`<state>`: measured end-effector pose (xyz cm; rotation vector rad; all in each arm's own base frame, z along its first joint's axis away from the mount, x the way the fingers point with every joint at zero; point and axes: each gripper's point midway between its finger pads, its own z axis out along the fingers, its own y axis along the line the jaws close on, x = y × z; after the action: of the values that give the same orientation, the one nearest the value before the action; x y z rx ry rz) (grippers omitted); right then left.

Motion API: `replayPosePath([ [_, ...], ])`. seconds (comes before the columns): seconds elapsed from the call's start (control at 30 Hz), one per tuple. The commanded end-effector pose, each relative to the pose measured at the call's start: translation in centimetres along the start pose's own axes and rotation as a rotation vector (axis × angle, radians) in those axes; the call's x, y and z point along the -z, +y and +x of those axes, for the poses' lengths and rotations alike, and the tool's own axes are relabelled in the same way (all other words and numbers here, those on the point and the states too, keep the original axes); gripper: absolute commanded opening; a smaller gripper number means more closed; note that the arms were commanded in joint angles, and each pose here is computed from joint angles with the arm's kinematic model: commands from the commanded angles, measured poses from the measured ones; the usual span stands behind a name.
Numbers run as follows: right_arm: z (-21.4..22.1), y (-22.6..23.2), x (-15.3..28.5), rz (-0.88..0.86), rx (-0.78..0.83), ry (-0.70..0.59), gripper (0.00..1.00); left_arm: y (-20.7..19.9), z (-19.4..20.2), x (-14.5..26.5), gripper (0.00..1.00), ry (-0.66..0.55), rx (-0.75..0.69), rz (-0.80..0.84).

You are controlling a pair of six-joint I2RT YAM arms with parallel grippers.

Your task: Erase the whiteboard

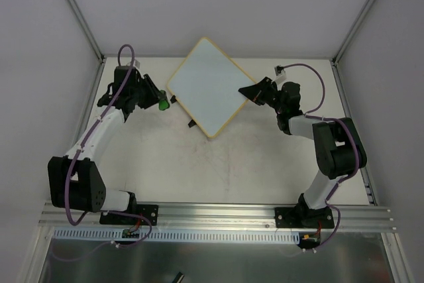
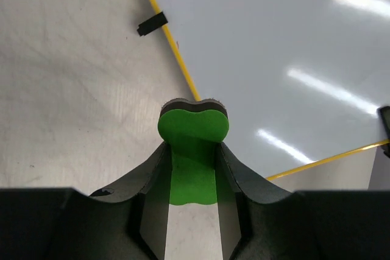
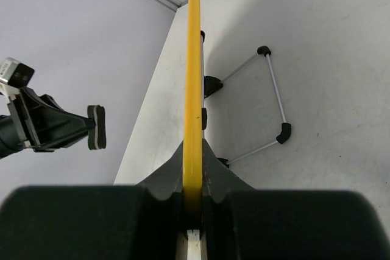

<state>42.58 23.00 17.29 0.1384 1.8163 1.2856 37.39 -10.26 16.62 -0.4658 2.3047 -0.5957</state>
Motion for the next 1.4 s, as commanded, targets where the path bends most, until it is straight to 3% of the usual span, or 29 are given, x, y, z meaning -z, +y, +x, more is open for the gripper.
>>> replayPosePath([
  [0.0,-1.9,2.5,0.2,-0.087,0.062,-0.056,0.0,0.6,-0.1,0.4,0.0,0.018,-0.011,-0.035],
  [0.23,-2.2,2.7,0.0,-0.091,0.071,-0.059,0.0,1.2,1.2,-4.0,0.0,0.127,-0.018,-0.06],
  [0.83,-2.1,2.6,-0.2,-0.096,0.076,-0.053,0.0,1.2,1.9,-12.9,0.0,0.167,-0.113,-0.182],
  [1.37,-2.1,2.7,-0.1,-0.098,0.077,-0.053,0.0,3.3,0.5,-15.8,0.0,0.171,-0.165,-0.305],
])
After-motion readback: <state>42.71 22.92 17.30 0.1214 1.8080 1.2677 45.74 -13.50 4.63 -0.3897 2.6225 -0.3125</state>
